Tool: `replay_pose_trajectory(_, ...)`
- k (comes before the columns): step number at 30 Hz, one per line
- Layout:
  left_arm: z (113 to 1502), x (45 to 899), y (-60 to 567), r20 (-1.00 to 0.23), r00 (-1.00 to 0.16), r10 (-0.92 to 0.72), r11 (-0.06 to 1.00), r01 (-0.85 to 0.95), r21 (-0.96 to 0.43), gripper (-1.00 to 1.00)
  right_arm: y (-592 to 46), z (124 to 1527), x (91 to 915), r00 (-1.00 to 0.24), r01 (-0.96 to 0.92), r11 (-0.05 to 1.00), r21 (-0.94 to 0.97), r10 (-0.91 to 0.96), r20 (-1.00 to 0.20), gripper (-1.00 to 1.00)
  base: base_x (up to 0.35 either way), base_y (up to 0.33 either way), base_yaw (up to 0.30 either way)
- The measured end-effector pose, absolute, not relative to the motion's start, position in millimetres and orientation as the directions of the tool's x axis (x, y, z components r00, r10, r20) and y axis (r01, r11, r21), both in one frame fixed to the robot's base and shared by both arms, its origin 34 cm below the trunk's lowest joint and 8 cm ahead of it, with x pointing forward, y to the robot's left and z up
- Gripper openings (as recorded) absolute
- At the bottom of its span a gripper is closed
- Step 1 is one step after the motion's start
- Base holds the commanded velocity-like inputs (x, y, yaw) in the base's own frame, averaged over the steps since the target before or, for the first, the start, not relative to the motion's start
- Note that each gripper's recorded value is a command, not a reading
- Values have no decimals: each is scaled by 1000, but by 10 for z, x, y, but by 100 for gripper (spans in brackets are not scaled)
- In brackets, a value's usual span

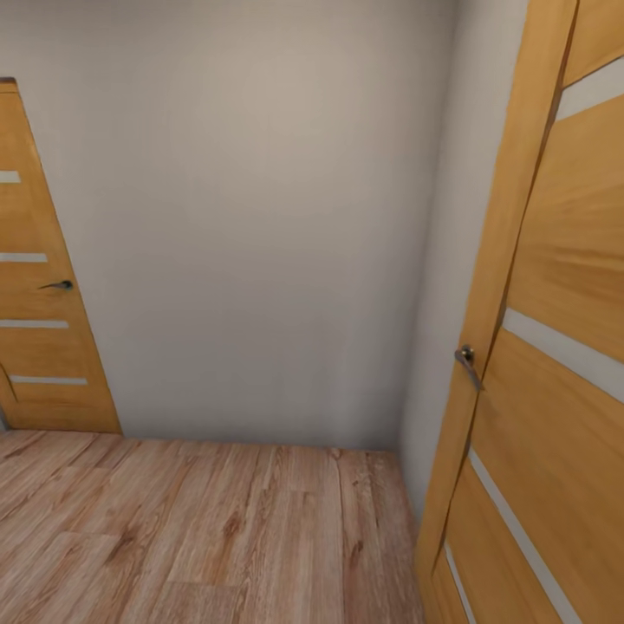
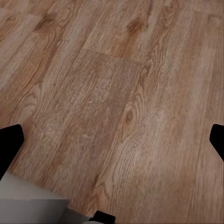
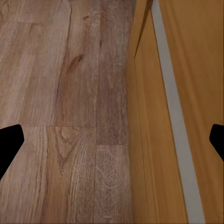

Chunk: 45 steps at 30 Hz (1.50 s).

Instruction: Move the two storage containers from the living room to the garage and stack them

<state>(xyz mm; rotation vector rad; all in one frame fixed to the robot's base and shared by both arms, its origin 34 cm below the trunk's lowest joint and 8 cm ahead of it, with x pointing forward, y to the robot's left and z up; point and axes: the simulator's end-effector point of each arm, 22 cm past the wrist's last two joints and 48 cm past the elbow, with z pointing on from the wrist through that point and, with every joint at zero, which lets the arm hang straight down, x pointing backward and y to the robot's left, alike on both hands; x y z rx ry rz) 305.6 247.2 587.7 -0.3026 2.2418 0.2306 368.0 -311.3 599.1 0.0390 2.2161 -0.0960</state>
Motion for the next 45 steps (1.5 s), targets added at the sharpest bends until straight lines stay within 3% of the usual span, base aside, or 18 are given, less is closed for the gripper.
replay_pose_trajectory(25, 5877, 3057, 2471, -774, -618, -138, 954, -292, 63, 100, -3103, 5989, 3681, -603, 58, 997, -54, -8, -798, 100, 12, 0, 0)
replay_pose_trajectory(34, 5878, 3055, 2486, -775, -617, -139, 953, -295, 64, 100, -3102, 5991, 3680, -603, 58, 997, -54, -8, -798, 100, 249, 0, 0)
replay_pose_trajectory(45, 5876, 3056, 2486, -774, -617, -138, 954, -294, 65, 100, -3103, 5989, 3681, -603, 58, 997, -55, -9, -797, 100, 20, 0, 0)
